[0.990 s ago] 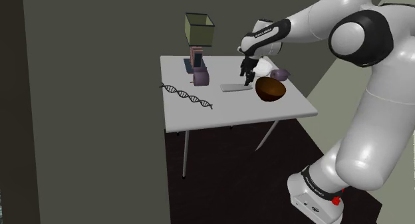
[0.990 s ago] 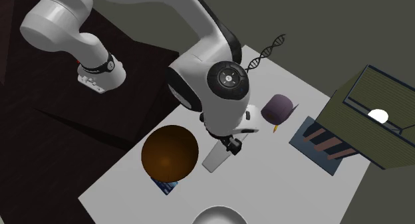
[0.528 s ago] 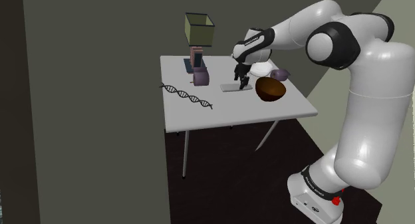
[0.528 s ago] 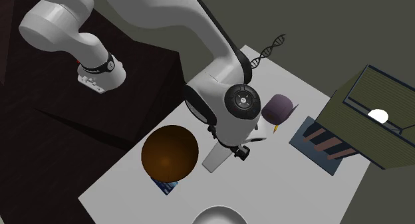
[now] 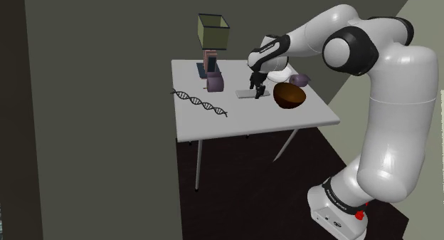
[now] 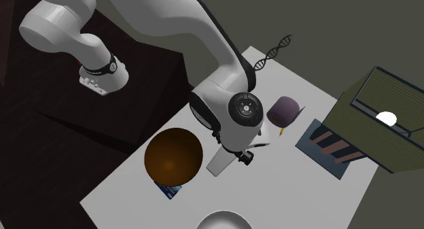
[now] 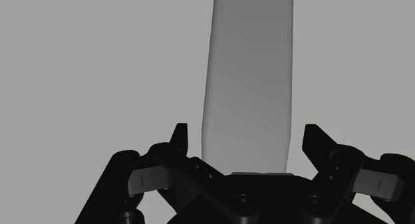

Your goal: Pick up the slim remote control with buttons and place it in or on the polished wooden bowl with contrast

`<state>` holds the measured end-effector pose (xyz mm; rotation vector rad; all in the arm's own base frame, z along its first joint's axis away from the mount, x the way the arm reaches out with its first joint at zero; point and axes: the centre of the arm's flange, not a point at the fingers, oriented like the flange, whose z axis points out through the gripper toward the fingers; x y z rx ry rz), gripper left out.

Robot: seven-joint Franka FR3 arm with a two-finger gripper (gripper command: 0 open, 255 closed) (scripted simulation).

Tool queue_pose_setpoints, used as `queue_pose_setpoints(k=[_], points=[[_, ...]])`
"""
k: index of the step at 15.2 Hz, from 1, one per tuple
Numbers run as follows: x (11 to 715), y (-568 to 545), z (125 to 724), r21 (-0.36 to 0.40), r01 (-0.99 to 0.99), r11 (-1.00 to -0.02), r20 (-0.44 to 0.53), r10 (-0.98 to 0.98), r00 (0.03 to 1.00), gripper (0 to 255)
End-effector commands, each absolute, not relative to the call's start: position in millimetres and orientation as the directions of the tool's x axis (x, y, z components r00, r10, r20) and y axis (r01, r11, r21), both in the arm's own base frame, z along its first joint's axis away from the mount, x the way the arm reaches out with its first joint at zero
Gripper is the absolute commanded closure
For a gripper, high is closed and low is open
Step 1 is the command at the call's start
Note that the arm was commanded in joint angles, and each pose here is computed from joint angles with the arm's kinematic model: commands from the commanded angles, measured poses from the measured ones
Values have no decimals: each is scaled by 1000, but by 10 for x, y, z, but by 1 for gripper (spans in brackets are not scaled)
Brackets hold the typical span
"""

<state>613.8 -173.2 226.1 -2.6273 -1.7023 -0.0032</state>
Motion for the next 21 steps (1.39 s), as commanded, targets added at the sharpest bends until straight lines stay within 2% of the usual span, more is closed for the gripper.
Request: queue_pose_setpoints(k=[1, 3, 4, 13, 21], points=[[6137, -1732, 2259, -8, 913, -409, 8, 913, 409, 0], [6137, -1732, 2259, -8, 913, -409, 8, 913, 409, 0], [6137, -1732, 2259, -8, 913, -409, 8, 913, 409, 255], [6137, -1732, 2259, -8, 913, -409, 8, 913, 409, 255], [6137, -1732, 2681, -8, 913, -409, 8, 913, 409, 255]])
